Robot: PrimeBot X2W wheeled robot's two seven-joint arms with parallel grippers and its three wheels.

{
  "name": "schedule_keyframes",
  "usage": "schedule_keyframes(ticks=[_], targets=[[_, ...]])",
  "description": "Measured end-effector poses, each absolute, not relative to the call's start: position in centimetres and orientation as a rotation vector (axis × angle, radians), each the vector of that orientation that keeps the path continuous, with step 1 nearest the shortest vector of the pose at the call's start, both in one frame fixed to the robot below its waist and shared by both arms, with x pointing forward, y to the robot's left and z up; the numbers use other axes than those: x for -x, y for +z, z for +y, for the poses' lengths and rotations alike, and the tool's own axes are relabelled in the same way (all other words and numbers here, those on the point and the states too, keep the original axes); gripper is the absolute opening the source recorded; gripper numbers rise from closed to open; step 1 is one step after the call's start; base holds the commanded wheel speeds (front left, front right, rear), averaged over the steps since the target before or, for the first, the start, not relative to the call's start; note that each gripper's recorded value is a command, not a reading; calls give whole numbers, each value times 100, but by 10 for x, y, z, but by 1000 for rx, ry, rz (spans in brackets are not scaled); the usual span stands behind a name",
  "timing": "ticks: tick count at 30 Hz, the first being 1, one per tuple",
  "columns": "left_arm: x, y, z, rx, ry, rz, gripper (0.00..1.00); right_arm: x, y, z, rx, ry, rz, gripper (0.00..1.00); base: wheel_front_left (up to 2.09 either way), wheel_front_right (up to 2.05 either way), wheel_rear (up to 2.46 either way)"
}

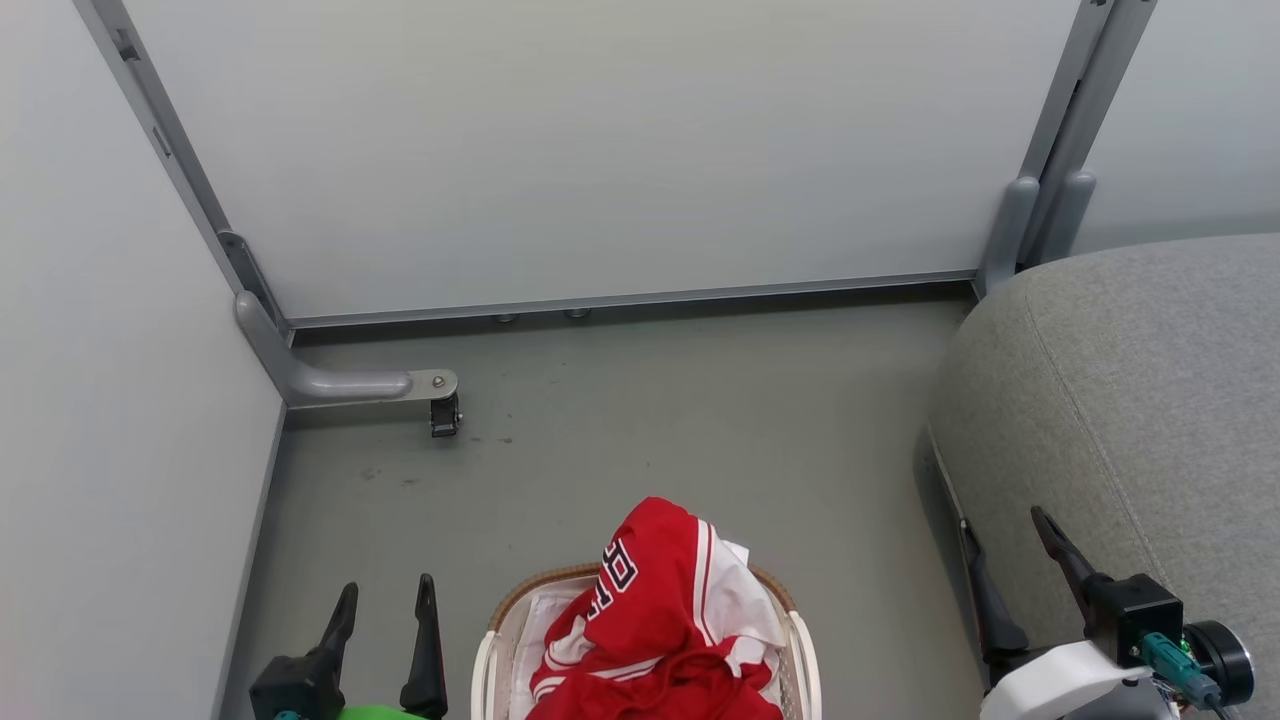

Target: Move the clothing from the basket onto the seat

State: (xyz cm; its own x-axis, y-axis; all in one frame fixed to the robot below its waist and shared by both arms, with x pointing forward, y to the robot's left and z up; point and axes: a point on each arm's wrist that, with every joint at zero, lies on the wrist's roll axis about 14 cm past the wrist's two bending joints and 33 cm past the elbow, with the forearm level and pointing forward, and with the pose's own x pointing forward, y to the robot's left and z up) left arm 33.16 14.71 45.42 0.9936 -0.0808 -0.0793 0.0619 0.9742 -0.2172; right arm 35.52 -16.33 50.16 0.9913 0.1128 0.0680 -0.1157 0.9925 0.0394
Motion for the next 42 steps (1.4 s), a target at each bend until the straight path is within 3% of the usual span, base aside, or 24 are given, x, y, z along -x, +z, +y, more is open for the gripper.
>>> schedule_keyframes(ticks=[26, 42], targets=[[-335, 438, 132, 215, -116, 148, 100, -361, 492, -168, -46, 99, -38, 100, 0, 0, 0], [-408, 387, 75, 138, -330, 300, 100, -429, 479, -174, -37, 83, -22, 100, 0, 0, 0]])
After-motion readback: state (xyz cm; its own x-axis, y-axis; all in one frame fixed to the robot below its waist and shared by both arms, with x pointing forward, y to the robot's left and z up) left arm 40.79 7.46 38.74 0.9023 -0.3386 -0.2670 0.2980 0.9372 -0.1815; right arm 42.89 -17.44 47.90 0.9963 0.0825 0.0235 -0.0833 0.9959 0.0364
